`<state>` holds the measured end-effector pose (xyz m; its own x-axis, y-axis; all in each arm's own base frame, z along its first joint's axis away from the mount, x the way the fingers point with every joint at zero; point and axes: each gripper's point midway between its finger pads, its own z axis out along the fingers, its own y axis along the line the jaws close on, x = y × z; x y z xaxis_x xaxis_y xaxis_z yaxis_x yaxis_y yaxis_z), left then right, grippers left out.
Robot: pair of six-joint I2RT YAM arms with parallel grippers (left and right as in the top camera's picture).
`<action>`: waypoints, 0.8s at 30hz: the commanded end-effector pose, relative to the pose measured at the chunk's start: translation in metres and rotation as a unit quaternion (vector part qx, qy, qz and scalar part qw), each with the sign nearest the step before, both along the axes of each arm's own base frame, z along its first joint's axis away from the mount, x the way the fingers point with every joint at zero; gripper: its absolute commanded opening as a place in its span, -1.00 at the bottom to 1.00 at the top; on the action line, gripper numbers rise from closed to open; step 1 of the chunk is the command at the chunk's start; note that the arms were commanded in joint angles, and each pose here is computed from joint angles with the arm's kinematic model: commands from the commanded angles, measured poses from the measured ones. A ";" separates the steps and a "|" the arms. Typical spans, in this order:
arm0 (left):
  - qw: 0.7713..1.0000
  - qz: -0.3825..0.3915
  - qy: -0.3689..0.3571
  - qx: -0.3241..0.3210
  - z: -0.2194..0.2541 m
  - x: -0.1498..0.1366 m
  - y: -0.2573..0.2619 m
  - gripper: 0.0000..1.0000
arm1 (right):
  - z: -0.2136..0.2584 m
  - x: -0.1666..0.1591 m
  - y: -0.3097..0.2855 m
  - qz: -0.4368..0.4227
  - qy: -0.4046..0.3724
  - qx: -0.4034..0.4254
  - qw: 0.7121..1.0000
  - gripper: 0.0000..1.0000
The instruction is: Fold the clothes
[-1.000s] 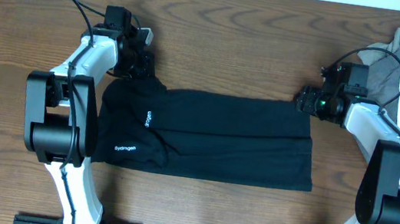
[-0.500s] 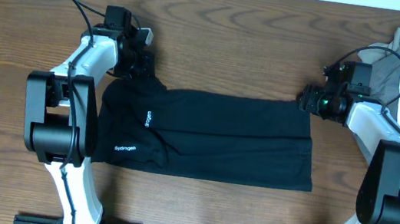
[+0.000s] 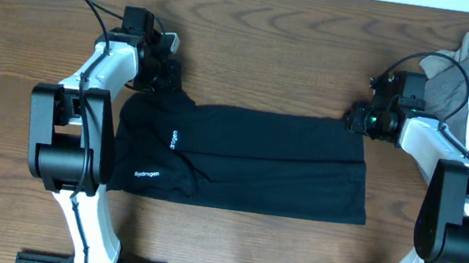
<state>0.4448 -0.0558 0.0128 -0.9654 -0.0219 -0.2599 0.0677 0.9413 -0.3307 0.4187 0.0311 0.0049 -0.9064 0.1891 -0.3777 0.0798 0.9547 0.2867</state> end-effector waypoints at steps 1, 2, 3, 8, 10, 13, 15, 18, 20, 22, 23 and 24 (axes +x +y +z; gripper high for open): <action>1.000 0.006 0.004 0.003 0.000 0.001 0.002 -0.88 | -0.004 0.001 0.003 0.006 0.004 -0.005 1.000 -0.32; 1.000 0.006 0.004 0.003 0.000 0.001 0.002 -0.88 | -0.004 0.001 0.003 0.006 0.004 -0.006 1.000 -0.46; 1.000 0.006 0.003 0.003 0.000 0.001 0.002 -0.88 | -0.004 0.001 0.003 0.005 0.004 -0.006 1.000 -0.64; 1.000 0.010 0.000 0.001 0.004 0.002 0.002 -0.88 | -0.007 0.000 -0.007 -0.027 0.012 -0.022 0.999 -0.97; 1.000 0.011 -0.007 0.001 0.012 0.003 0.002 -0.88 | -0.005 0.001 -0.010 -0.030 0.010 -0.026 0.999 -0.98; 1.000 0.011 -0.024 0.001 0.031 0.004 0.002 -0.88 | 0.003 0.004 -0.015 -0.036 -0.001 -0.025 0.999 -0.98; 0.999 0.011 -0.038 0.001 0.047 0.004 0.002 -0.88 | 0.013 0.006 -0.019 -0.042 -0.011 -0.027 0.999 -0.97; 0.999 0.012 -0.052 0.001 0.070 -0.001 0.003 -0.88 | 0.029 0.007 -0.025 -0.048 -0.026 -0.030 0.998 -0.97; 0.998 0.012 -0.059 0.001 0.083 -0.005 0.002 -0.88 | 0.040 0.006 -0.026 -0.048 -0.035 -0.034 0.998 -0.98; 0.998 0.011 -0.061 0.001 0.095 -0.011 0.002 -0.88 | 0.051 0.005 -0.028 -0.050 -0.043 -0.040 0.997 -0.98; 0.998 0.011 -0.060 0.001 0.100 -0.015 0.002 -0.88 | 0.055 0.003 -0.028 -0.050 -0.046 -0.041 0.997 -0.97; 0.998 0.011 -0.058 0.001 0.103 -0.019 0.002 -0.88 | 0.060 0.001 -0.028 -0.049 -0.046 -0.041 0.997 -0.98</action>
<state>0.4299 -0.0547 0.0958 -0.9376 -0.0398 -0.3454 0.0788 0.9433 -0.3225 0.4160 0.0105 0.0363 -0.8773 0.2344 -0.4188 0.1454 0.9614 0.2335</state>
